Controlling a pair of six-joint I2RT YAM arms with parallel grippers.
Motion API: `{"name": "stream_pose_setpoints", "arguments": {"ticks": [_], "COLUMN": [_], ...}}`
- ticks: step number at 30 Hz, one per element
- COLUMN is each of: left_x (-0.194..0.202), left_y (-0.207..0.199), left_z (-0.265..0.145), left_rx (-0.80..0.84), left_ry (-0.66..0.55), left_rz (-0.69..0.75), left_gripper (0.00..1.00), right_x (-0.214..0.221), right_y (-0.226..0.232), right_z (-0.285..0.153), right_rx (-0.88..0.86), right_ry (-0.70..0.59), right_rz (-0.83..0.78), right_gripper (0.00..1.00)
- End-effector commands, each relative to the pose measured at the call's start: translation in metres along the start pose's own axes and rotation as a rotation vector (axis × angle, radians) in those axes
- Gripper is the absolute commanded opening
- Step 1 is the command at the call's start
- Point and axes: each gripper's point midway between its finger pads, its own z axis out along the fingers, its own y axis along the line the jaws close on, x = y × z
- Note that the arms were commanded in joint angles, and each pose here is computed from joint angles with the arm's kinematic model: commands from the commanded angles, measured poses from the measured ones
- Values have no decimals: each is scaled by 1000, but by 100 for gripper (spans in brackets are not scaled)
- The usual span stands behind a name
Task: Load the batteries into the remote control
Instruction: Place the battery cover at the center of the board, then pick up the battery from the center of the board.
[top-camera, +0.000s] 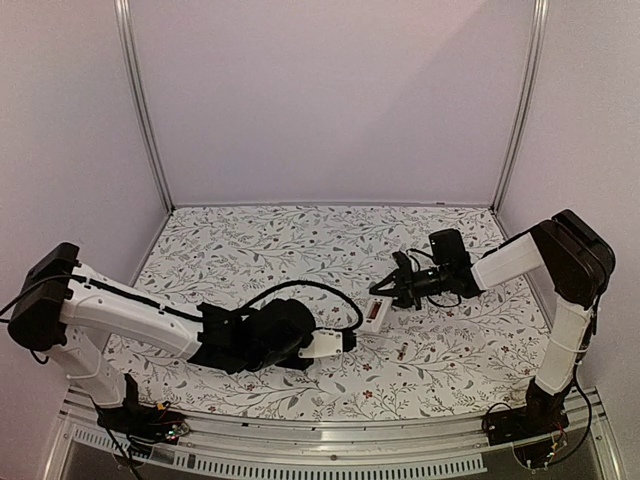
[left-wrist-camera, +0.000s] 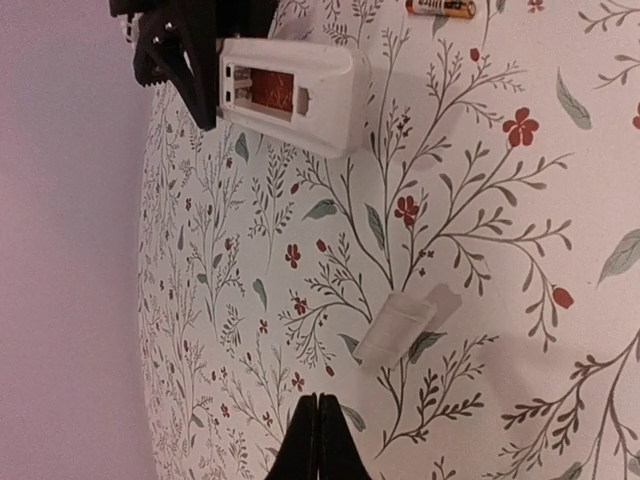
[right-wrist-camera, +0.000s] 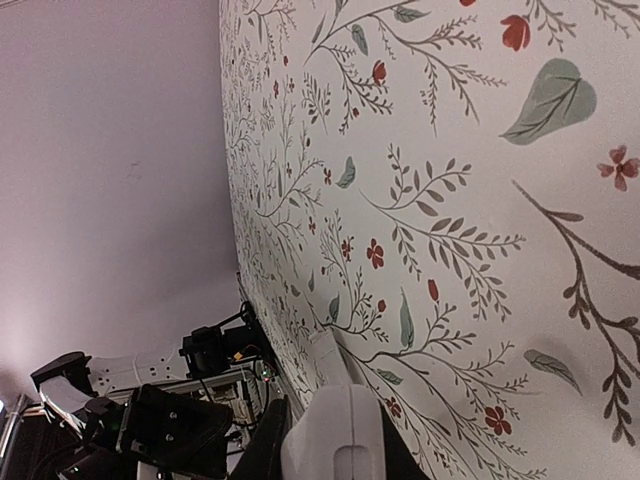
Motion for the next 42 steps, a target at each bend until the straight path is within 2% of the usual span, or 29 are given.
{"name": "stream_pose_setpoints", "arguments": {"ticks": [1, 5, 9, 12, 16, 17, 20, 23, 30, 36, 42], "left_x": [17, 15, 9, 0, -23, -27, -51, -72, -108, -113, -115], "left_y": [-8, -11, -3, 12, 30, 31, 31, 19, 2, -6, -11], "left_z": [20, 20, 15, 10, 3, 3, 7, 17, 45, 65, 84], "left_rx": [19, 42, 37, 30, 43, 54, 133, 203, 322, 366, 377], "left_ry": [50, 46, 10, -28, -89, -90, -107, -120, -126, -90, -49], "left_rz": [-74, -136, -202, -298, -442, -482, -576, -611, -762, -879, -966], "left_gripper": [0, 0, 15, 34, 66, 79, 88, 89, 81, 79, 76], "right_x": [1, -3, -5, -8, -12, -13, -14, -13, 5, 22, 34], "right_y": [6, 19, 33, 42, 46, 46, 47, 45, 54, 60, 68], "right_z": [-6, -19, -34, -49, -75, -83, -105, -124, -149, -168, -178], "right_rx": [-19, -44, -65, -81, -89, -89, -81, -63, -26, 84, 112], "right_ry": [-8, -30, -59, -88, -140, -156, -201, -243, -281, -330, -347], "right_rz": [-44, -73, -107, -127, -131, -133, -145, -166, -291, -411, -479], "right_gripper": [0, 0, 0, 0, 0, 0, 0, 0, 0, 0, 0]}}
